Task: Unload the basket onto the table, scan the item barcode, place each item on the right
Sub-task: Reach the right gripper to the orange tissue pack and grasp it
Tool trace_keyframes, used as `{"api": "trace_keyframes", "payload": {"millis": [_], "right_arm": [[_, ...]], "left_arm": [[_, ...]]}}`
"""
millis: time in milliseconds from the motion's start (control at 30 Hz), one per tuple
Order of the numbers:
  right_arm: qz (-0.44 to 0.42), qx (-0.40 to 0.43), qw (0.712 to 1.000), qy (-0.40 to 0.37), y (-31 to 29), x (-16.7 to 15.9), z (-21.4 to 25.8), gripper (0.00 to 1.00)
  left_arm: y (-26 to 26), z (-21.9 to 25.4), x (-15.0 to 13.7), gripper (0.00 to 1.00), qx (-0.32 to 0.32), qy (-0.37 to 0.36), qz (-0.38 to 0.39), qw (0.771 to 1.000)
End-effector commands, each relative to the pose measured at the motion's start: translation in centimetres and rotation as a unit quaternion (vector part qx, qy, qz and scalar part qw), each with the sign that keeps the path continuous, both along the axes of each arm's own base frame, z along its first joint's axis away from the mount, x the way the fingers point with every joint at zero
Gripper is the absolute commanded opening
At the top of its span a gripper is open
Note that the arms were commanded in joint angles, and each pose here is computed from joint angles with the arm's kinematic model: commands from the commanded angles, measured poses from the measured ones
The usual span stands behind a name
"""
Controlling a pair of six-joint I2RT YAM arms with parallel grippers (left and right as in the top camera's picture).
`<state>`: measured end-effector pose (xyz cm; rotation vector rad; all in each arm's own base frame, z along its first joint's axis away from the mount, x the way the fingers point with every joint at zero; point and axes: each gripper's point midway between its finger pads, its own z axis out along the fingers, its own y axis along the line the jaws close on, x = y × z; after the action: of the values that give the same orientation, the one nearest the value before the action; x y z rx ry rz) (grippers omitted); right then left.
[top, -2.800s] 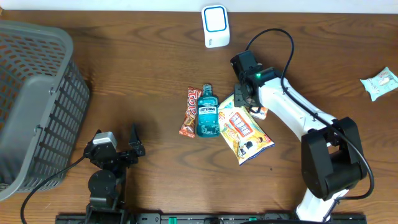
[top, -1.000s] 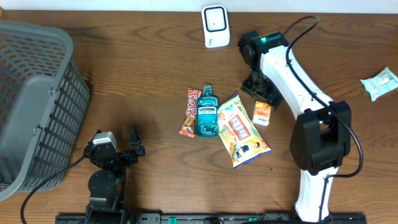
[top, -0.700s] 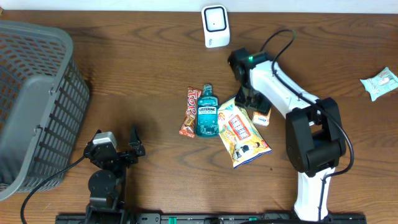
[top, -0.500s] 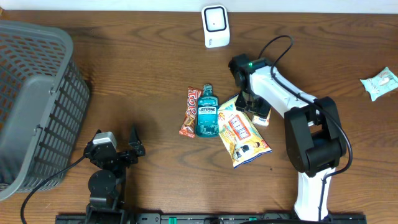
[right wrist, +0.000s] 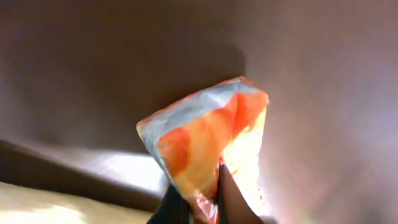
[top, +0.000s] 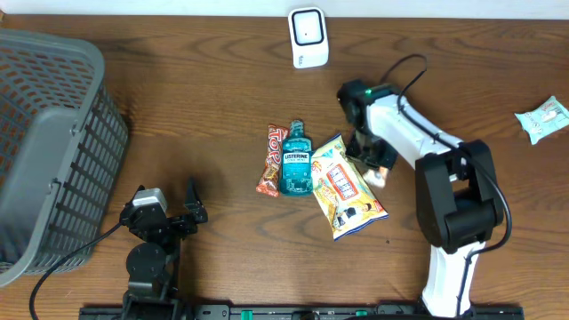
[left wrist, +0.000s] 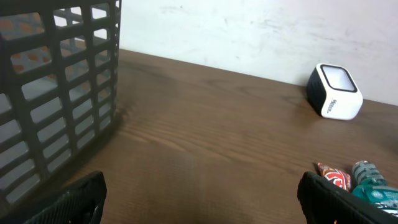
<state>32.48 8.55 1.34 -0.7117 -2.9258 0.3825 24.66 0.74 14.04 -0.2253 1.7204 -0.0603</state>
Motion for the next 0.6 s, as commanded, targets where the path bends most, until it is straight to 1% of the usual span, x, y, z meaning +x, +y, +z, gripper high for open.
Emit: {"api": "trace_keyframes", "payload": {"millis": [0, 167, 267, 333, 400, 500, 567], "right_arm": [[-0.062, 0.067, 0.995, 0.047, 1.3, -0.6, 1.3, 0.02], [-0.132, 0.152, 0.97, 0.134, 2.7, -2.7, 6.1, 0.01], [-0.184, 0.214, 0.941, 0.189, 4.0, -4.0, 8.9, 0.02], [-0.208, 0.271, 0.918, 0.201, 5.4, -3.8, 9.8, 0.02], [-0.229, 0.309, 0.899, 0.209, 6.4, -3.5, 10.5, 0.02], [-0.265, 0.327, 0.88, 0.22, 7.4, -3.3, 11.2, 0.02], [-0.268, 0.349, 0.869, 0.226, 8.3, -3.2, 11.7, 0.02]], "left_arm": [[0.5, -1.8, -0.2, 0.98, 0.001, 0.028, 0.012, 1.0], [0.5, -1.8, -0.2, 0.98, 0.0, 0.028, 0.012, 1.0], [0.5, -1.8, -0.2, 0.98, 0.001, 0.028, 0.012, 1.0], [0.5, -1.8, -0.2, 0.98, 0.0, 0.028, 0.012, 1.0], [0.5, -1.8, -0.2, 0.98, 0.001, 0.028, 0.012, 1.0], [0.5, -1.8, -0.2, 0.98, 0.001, 0.028, 0.012, 1.0], [0.5, -1.8, -0.2, 0.98, 0.0, 0.028, 0.013, 1.0]]}}
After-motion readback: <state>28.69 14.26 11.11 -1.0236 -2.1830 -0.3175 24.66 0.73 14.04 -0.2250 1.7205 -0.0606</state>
